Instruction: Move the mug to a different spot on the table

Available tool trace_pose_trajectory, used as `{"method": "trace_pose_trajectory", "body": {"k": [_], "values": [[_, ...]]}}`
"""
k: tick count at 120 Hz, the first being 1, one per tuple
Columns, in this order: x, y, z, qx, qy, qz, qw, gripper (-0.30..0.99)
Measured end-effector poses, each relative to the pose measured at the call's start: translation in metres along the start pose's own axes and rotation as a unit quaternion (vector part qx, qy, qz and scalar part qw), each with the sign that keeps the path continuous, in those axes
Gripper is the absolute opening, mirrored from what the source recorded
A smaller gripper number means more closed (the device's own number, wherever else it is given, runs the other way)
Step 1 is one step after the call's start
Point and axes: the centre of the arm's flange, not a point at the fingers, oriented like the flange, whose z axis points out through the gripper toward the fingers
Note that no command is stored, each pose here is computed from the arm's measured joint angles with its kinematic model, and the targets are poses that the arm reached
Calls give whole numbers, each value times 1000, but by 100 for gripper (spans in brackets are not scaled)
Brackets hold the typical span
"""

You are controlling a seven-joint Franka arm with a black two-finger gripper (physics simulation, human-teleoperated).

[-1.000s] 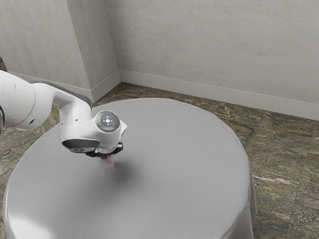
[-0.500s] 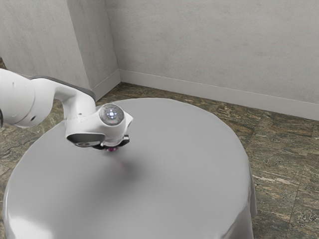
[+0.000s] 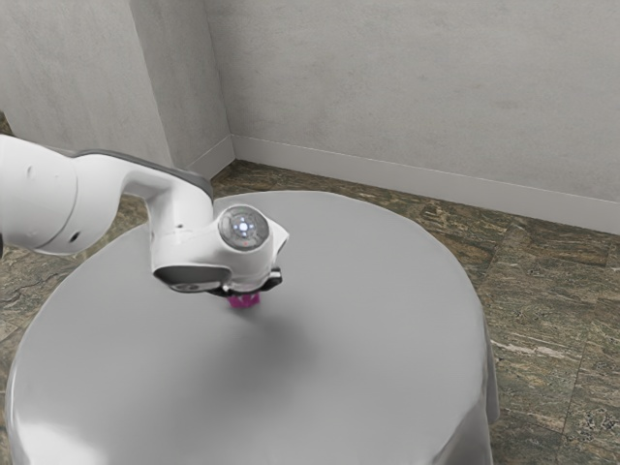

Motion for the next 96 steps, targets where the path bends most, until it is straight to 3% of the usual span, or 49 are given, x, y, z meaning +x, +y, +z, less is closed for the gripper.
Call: {"method": "trace_pose_trajectory", "body": {"k": [57, 96], "values": [[-15, -1, 8, 15, -10, -9, 1000, 3], [-22, 4, 7, 11, -15, -14, 1000, 14]]}}
